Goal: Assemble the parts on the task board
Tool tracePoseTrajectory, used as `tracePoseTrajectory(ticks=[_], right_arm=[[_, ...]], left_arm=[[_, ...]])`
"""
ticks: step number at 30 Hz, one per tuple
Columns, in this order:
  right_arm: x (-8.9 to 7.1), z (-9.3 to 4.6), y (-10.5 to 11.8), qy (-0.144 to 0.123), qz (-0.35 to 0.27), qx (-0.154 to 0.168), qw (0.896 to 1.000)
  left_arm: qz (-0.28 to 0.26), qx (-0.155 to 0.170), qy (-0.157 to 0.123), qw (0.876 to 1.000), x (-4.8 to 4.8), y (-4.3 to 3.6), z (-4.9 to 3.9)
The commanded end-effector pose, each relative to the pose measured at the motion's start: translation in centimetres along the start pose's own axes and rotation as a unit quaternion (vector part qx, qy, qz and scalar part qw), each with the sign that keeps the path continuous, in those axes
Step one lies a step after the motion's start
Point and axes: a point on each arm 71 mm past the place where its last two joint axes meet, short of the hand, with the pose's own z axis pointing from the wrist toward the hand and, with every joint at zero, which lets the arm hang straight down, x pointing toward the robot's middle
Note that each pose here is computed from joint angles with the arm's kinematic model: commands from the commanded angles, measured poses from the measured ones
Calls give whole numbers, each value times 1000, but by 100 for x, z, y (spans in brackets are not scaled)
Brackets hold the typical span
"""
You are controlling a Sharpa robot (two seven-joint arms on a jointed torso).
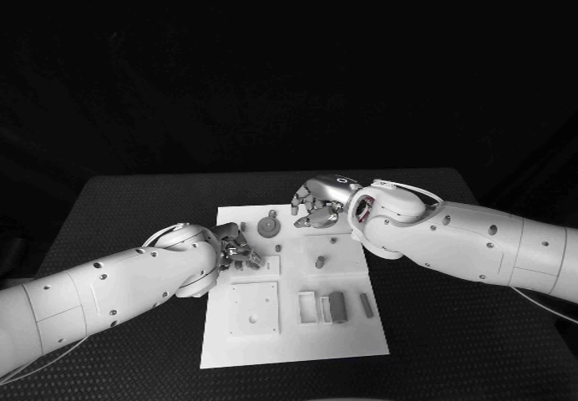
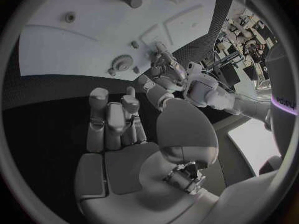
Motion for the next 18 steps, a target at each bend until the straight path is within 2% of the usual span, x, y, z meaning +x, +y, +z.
tracePoseTrajectory(ticks=[1,10,18], right_arm=[[7,0,4,5,-2,-1,1000],[7,-1,2,5,-2,-1,1000],[6,-3,1,5,-2,-1,1000]], left_arm=[[18,-2,5,1000,15,-8,-3],[20,-7,7,1000,12,11,2],[28,-8,9,1000,21,-2,1]])
